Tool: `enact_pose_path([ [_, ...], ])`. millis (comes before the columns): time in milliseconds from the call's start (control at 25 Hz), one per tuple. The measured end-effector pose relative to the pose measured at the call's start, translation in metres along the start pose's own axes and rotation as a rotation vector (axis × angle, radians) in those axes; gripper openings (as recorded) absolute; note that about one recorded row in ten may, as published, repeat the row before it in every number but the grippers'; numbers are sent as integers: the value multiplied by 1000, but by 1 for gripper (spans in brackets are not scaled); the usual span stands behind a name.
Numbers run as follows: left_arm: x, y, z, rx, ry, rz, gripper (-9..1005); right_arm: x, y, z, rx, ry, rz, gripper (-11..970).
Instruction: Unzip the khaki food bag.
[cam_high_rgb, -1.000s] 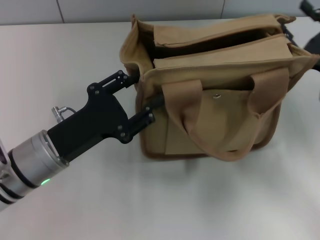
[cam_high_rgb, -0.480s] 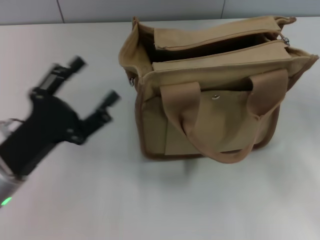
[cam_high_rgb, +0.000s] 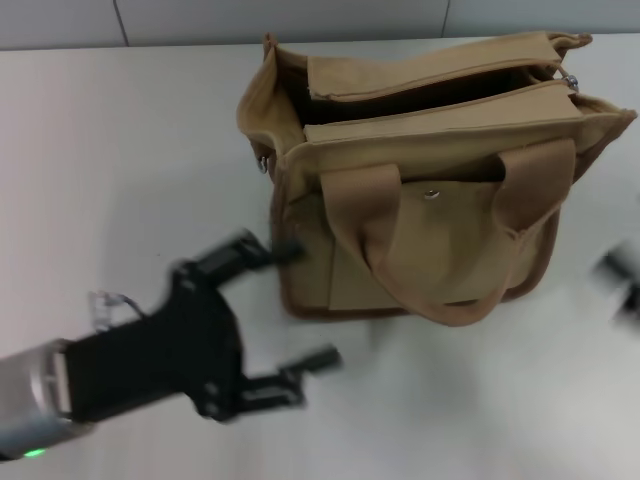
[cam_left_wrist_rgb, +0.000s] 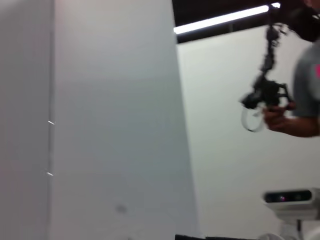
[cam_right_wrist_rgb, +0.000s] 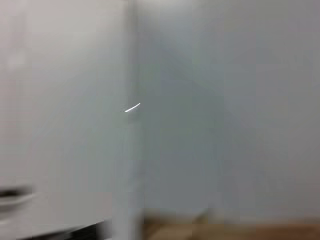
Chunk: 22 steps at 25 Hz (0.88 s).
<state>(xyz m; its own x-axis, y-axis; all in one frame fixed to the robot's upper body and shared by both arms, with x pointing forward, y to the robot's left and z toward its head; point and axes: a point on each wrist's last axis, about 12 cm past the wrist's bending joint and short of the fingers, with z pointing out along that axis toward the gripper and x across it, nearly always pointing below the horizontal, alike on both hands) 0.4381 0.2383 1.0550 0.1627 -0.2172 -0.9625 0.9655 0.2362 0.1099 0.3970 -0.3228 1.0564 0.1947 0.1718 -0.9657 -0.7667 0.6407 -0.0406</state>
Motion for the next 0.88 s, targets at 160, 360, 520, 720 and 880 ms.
enact_pose_path([
  [160, 13, 5, 14, 53, 107, -71, 829, 16, 12, 11, -254, 166, 103, 802],
  [360, 23, 10, 16, 44, 195, -106, 829, 19, 13, 15, -273, 182, 95, 802],
  [520, 23, 8, 15, 45, 195, -109, 829, 21, 13, 15, -269, 190, 89, 802],
  [720, 23, 6, 13, 46, 195, -103, 829, 21, 11, 17, -271, 194, 84, 802],
  [880, 23, 7, 13, 46, 194, -101, 829, 22, 12, 18, -278, 195, 85, 802],
])
